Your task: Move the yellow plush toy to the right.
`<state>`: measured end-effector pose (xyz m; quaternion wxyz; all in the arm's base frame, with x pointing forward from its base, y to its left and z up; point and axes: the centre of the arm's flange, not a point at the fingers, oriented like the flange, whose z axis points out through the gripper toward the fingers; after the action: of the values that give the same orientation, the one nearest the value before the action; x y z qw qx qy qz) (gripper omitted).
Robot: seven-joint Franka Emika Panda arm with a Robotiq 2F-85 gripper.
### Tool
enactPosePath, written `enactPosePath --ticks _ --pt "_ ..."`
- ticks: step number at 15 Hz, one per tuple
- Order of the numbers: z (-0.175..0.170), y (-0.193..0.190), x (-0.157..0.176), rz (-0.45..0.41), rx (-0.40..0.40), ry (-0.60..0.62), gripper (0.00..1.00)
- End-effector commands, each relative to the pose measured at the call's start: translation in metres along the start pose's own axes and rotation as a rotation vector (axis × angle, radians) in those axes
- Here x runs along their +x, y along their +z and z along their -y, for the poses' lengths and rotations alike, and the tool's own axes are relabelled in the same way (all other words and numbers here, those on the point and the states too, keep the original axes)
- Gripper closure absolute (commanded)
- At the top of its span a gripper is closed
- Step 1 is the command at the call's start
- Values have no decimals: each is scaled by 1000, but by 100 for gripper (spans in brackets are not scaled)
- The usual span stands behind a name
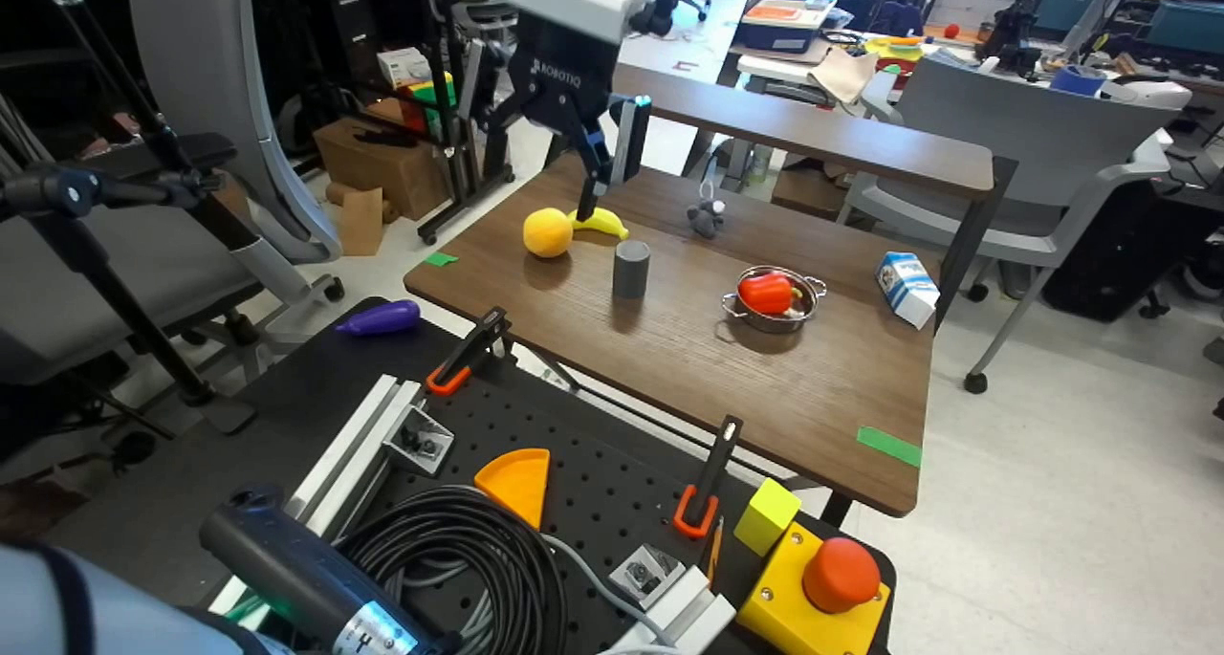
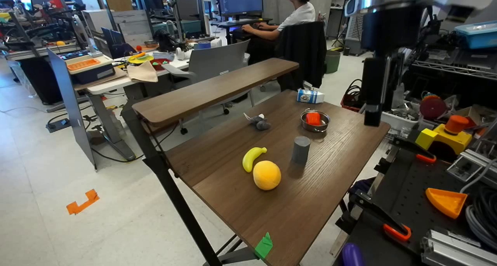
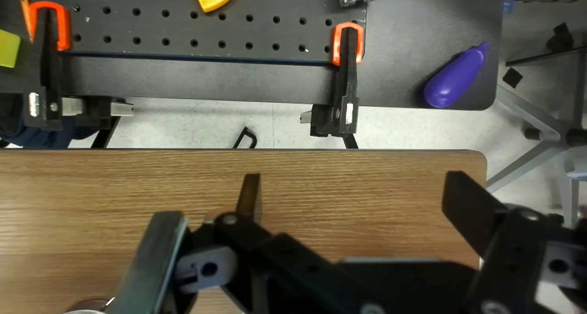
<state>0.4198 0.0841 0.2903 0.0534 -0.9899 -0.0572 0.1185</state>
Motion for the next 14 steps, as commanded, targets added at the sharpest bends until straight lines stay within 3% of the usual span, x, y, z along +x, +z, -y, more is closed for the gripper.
enactPosePath --ticks 1,14 --pt "15 43 28 -10 -22 -58 0" --pt "68 129 102 -199 -102 -189 0"
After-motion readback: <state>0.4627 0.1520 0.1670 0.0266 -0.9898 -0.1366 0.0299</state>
